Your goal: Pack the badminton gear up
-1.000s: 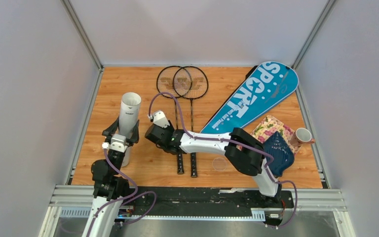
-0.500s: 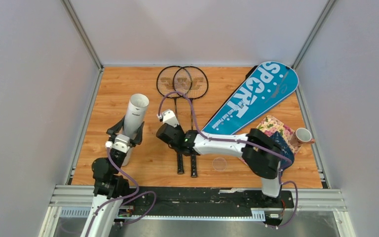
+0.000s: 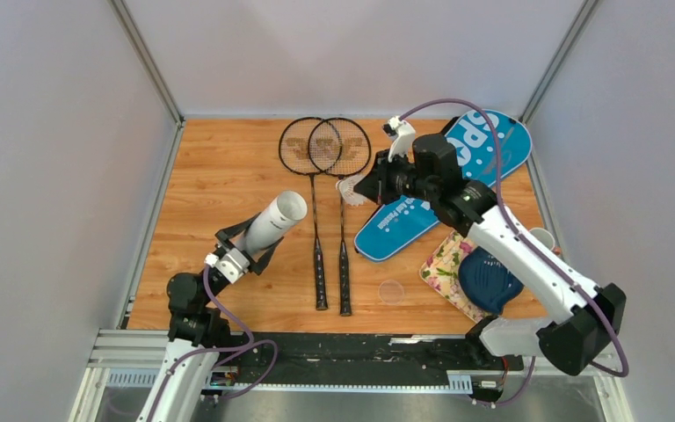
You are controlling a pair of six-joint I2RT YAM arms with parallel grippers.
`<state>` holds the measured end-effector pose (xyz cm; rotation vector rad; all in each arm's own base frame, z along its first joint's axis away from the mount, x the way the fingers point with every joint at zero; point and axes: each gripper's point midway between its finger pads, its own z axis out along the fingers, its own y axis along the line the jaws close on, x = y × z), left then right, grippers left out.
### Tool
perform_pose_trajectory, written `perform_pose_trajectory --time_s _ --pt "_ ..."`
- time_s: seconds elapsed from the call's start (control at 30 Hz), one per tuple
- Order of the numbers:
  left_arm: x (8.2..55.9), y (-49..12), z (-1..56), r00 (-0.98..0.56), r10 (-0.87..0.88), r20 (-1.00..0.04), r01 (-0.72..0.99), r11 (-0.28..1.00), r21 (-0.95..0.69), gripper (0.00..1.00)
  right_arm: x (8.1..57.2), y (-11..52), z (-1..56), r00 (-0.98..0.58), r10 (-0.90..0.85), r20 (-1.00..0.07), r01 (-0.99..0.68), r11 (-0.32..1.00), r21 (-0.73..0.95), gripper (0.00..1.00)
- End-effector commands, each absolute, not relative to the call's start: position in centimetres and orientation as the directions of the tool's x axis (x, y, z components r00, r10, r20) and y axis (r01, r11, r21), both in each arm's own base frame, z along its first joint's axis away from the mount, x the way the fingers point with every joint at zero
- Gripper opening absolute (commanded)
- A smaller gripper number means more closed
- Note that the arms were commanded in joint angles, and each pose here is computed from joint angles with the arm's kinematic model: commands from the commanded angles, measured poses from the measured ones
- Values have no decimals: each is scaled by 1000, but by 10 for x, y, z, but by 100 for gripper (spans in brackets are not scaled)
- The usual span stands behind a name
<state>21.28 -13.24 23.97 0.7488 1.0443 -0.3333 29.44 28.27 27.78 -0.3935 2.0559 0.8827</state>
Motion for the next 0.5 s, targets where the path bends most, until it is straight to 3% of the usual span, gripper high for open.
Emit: perform_pose_trajectory --time_s 0.0,0.13,0.47 --pt "204 -148 210 373 62 -926 704 631 326 4 225 300 342 -571 -52 -819 -749 441 494 0" --pt "203 -150 208 365 63 -929 720 613 324 4 209 307 376 -550 -83 -831 -790 375 485 0" --pt "200 -154 205 358 62 -932 740 590 323 4 188 335 384 -528 -204 -825 -827 347 443 0"
